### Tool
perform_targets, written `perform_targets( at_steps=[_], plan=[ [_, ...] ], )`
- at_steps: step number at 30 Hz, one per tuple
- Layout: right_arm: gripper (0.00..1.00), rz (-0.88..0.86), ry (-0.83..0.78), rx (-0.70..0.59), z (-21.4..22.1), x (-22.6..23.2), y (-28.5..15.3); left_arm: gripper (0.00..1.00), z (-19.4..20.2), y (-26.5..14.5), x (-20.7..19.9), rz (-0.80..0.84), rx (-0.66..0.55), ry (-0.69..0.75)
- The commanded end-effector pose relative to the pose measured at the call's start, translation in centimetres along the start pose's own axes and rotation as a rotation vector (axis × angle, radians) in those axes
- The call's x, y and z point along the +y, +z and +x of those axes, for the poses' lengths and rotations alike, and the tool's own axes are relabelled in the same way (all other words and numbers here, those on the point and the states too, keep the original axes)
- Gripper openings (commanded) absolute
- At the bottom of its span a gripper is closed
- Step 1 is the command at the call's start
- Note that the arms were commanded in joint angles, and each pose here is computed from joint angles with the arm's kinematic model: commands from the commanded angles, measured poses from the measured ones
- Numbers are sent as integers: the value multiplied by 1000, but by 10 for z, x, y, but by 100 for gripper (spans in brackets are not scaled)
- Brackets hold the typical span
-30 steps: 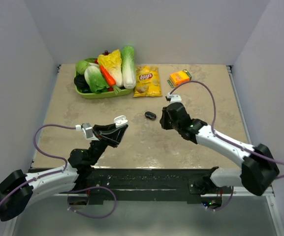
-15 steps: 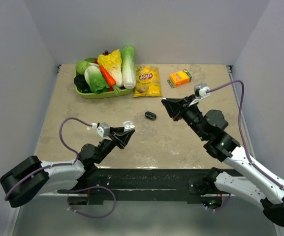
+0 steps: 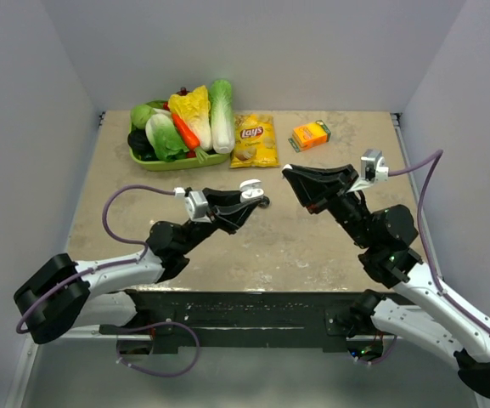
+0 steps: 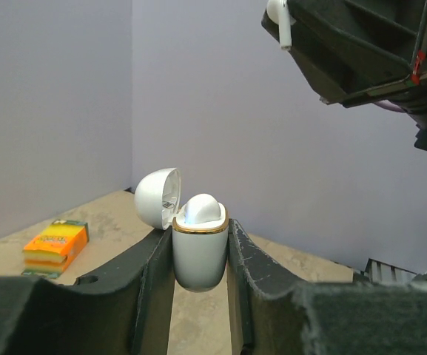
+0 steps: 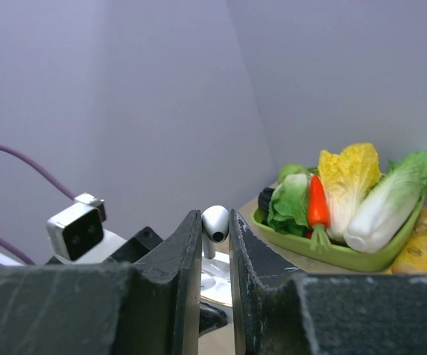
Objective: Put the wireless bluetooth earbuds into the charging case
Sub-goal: Place the earbud in the charging case.
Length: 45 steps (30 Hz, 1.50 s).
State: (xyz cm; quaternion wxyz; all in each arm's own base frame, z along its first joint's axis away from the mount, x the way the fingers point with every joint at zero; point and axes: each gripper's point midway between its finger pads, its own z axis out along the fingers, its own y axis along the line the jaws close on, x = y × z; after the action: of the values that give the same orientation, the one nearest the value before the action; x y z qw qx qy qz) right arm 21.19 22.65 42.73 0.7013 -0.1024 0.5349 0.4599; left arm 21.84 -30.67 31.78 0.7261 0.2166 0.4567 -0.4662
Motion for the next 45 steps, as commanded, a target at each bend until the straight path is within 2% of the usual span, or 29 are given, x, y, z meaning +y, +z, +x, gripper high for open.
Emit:
perform_targets(
  at_steps=[1, 7, 17, 45],
  plan=[
    [0, -121, 39, -143, -45, 31, -5, 0, -148, -5, -50, 225, -601, 128],
    [0, -164, 77, -148, -48, 40, -4, 0, -155, 10, -60, 288, -624, 143],
    [0, -111, 33, -99, -22, 23, -4, 0, -172, 22, -67, 329, -669, 129],
    [0, -37, 9, -69, 9, -2, -3, 0, -192, 12, -80, 387, -707, 108]
  ],
)
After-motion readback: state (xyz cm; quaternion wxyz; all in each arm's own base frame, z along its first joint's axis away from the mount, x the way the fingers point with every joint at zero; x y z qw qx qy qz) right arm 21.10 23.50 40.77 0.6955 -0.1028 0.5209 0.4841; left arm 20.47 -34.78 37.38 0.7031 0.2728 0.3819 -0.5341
